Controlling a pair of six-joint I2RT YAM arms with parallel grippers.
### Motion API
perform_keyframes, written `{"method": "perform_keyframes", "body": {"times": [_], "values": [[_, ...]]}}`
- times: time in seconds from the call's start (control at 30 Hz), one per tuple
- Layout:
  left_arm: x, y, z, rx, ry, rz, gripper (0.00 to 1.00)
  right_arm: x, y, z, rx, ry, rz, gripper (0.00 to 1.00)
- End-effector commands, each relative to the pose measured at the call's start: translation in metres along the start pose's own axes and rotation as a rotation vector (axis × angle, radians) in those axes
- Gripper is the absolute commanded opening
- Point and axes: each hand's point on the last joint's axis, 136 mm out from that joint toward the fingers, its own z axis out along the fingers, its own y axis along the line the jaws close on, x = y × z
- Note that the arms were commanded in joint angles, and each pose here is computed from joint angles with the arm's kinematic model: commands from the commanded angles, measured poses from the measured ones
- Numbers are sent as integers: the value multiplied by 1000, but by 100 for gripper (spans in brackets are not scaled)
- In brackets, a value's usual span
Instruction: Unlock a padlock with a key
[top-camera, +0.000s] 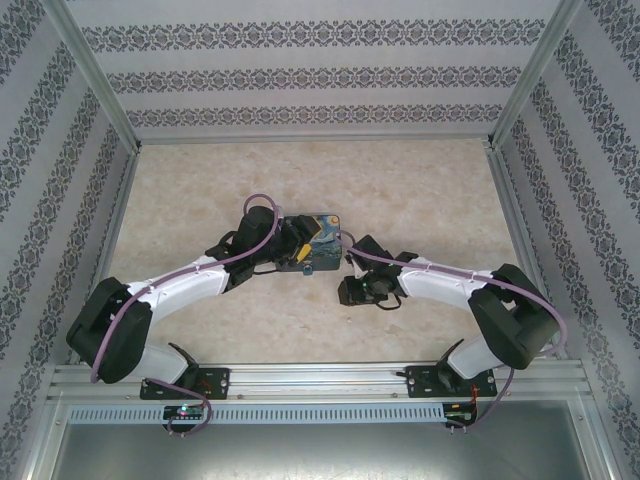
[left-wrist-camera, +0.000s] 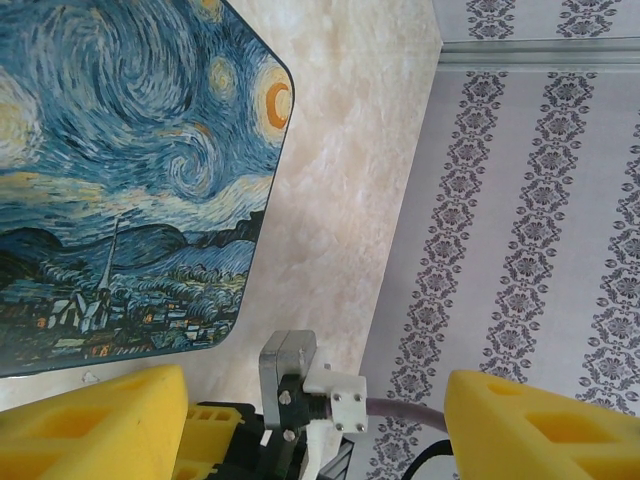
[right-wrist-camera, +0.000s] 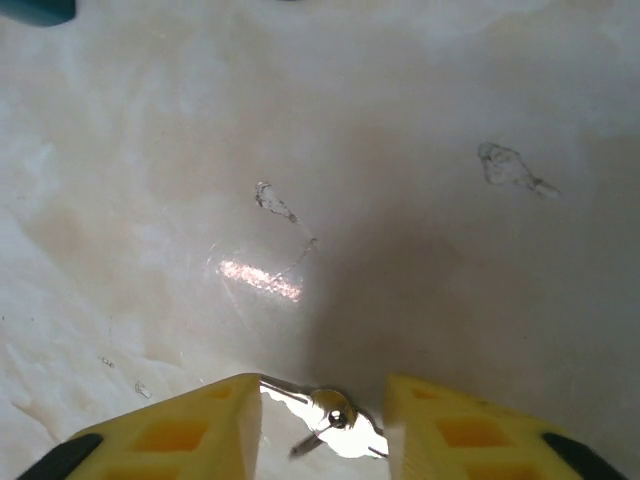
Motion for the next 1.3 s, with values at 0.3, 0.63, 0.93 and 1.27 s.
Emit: {"method": "perform_keyframes", "body": {"times": [0.3,0.63,0.93,1.27], "values": [[5,10,5,-26,6,11,69,6,7,-1,34,5,-132,53],[5,9,5,-22,4,11,69,16,-1,9,171,59,-232,52],[4,10,6,-25,4,10,69,24,-13,16,267,107,-261,46],[4,7,7,-21,6,8,69,46,-19,26,339,179,-310,38]]}}
